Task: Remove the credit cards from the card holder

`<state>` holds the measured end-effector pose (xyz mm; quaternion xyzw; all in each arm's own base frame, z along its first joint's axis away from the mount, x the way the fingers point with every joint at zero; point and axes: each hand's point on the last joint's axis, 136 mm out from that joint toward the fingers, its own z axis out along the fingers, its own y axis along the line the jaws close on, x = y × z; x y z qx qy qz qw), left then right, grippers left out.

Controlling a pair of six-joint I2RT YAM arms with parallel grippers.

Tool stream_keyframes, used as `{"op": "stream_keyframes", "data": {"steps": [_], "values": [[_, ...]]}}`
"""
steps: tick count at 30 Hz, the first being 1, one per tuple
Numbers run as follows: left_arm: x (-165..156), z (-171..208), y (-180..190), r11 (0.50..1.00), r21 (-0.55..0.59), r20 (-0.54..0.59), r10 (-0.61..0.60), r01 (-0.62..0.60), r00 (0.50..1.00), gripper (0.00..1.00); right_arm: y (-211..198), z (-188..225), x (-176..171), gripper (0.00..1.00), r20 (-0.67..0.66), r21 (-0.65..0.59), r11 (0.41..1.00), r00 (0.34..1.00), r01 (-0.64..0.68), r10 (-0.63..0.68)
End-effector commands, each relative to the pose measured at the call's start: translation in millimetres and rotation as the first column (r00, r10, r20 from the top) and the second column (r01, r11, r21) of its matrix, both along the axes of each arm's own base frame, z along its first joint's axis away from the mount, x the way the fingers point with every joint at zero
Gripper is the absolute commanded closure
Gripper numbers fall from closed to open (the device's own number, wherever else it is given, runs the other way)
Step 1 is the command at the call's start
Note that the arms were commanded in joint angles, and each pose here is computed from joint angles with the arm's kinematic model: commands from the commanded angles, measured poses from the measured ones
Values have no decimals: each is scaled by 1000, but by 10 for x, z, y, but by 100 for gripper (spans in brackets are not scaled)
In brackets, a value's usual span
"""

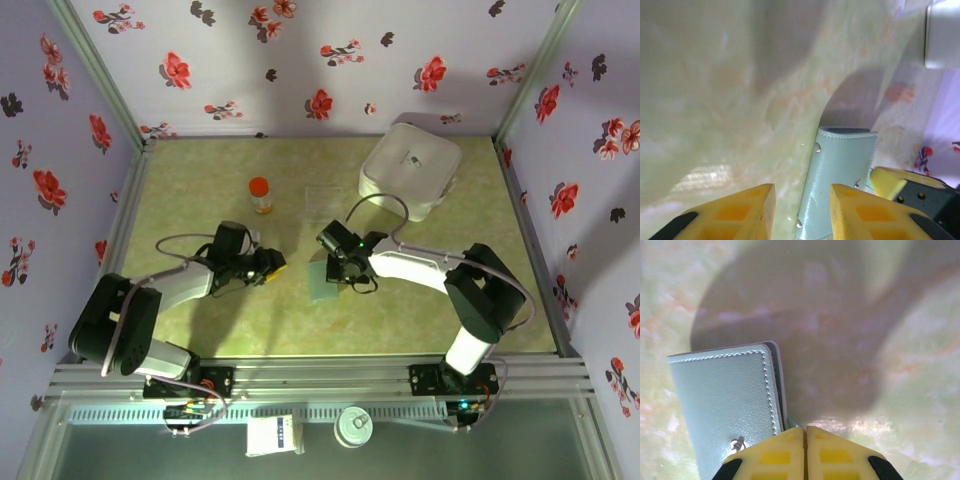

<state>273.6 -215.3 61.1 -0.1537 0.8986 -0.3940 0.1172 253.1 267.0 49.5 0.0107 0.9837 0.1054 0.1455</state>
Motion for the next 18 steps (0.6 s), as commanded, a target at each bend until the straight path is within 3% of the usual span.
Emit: {"op": "stream_keyframes", "data": {"steps": [1, 9, 18], "values": [[89, 16, 212, 995, 101, 47, -11, 6, 999, 67, -55, 134, 131, 100, 41, -58, 997, 997, -60, 62], [238, 164, 287, 998, 69, 95, 4, -11, 995, 69, -8, 392, 341, 100, 94, -34, 998, 994, -49, 52], [230, 166, 393, 997, 63, 107, 27, -34, 994, 70, 362, 569, 350, 99, 86, 50, 974, 972, -222, 217]]}}
